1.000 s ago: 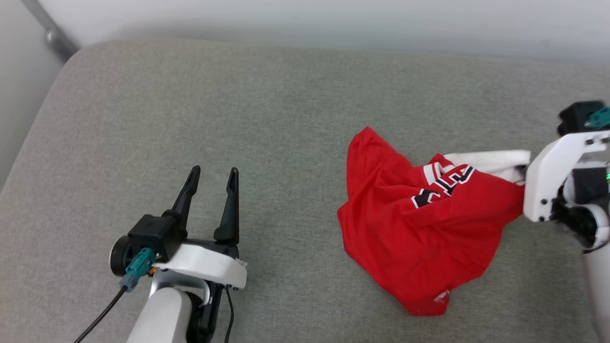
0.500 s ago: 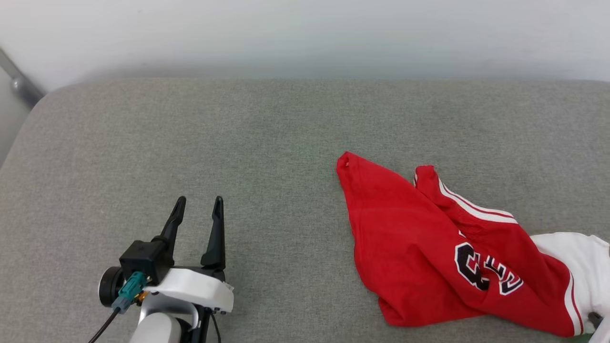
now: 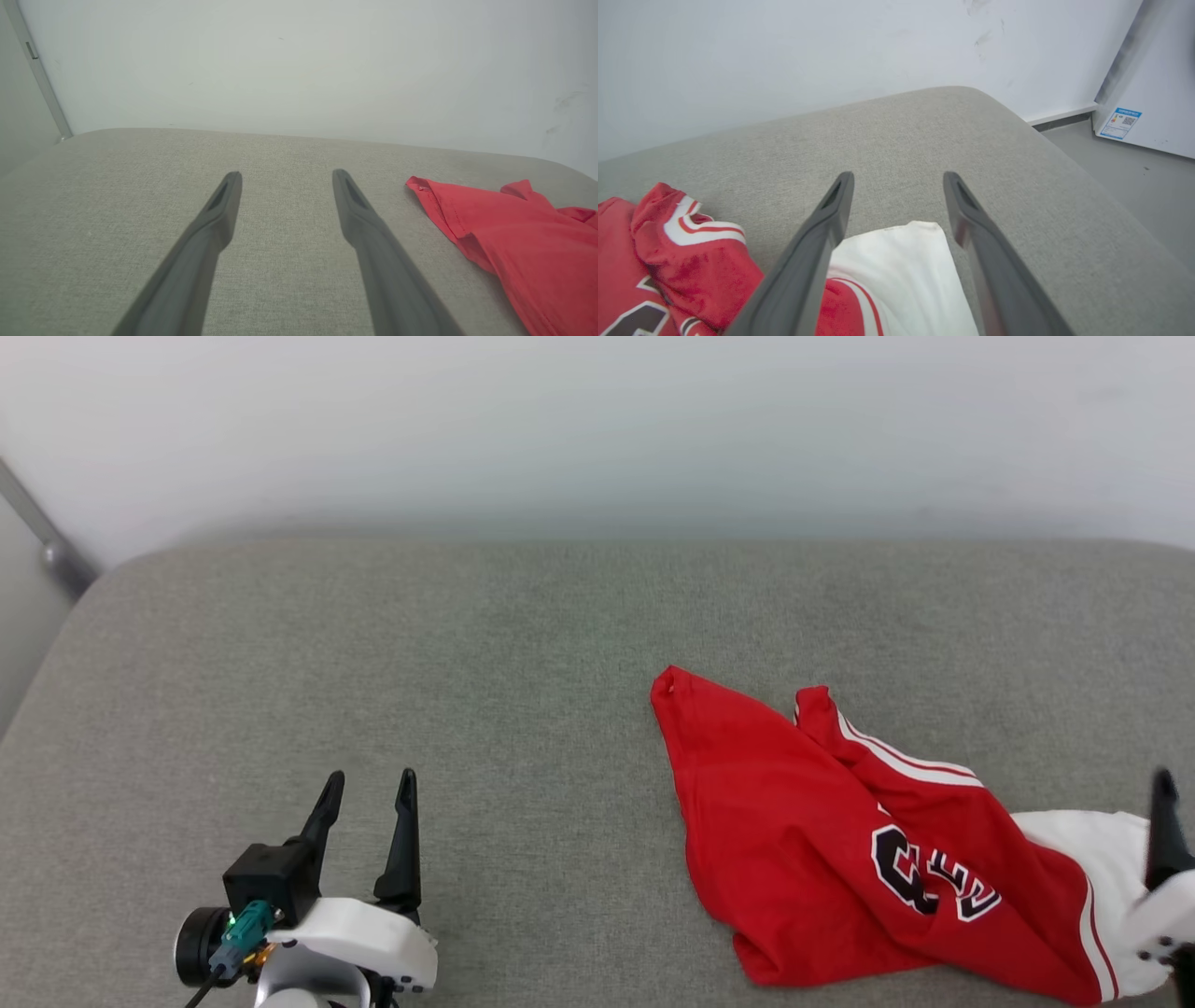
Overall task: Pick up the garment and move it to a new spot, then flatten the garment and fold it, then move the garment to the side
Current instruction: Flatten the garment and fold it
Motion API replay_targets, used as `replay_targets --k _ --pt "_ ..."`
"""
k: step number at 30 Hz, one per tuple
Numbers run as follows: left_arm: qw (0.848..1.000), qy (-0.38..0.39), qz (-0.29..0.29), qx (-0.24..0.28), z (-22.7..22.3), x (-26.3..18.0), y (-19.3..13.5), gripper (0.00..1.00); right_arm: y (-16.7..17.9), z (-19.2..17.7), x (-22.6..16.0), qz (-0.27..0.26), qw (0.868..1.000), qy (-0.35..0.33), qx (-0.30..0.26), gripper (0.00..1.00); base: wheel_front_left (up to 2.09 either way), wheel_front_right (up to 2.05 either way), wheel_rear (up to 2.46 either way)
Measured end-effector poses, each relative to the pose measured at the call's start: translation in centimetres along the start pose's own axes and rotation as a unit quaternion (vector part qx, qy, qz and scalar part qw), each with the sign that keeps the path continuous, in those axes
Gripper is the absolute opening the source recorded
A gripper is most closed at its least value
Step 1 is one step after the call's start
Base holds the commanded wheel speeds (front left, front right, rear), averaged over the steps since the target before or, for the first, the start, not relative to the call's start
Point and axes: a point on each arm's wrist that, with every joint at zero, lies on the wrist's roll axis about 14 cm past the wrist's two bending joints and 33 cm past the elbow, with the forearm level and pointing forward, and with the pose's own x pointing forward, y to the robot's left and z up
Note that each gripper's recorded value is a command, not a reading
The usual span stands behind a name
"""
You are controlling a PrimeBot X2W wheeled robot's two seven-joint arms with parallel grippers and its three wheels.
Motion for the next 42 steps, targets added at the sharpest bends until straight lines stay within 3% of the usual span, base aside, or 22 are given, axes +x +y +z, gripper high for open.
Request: replay_targets --k 5,12,25,34,39,42 --pt "1.000 0.001 0.006 0.007 0.4 -1.2 0.5 1.00 5.4 3.6 -1.1 0.082 0.992 -0.088 -0.036 1.00 0.00 0.00 0.00" --pt "1.000 0.002 0.011 0.011 0.8 -2.2 0.7 1.00 10.8 3.3 -4.7 0.159 0.981 -0.103 -0.039 1.00 0.00 0.00 0.00" --pt "1.000 0.013 -0.016 0.018 0.7 -1.4 -0.8 1.00 12.2 3.0 -8.0 0.186 0.978 -0.097 -0.019 1.00 0.00 0.00 0.00" --pt "0.988 0.015 -0.147 0.053 2.8 5.1 -7.9 1.00 12.2 3.3 -6.3 0.179 0.980 -0.091 -0.011 1.00 0.00 0.00 0.00" --pt "0.968 0.044 -0.236 0.077 2.8 9.3 -13.8 1.00 11.7 3.1 -4.7 0.165 0.982 -0.088 -0.009 1.00 0.00 0.00 0.00" --pt "0.952 0.108 -0.269 0.097 0.2 11.0 -15.9 1.00 11.4 2.3 -4.0 0.157 0.985 -0.076 -0.009 1.00 0.00 0.00 0.00"
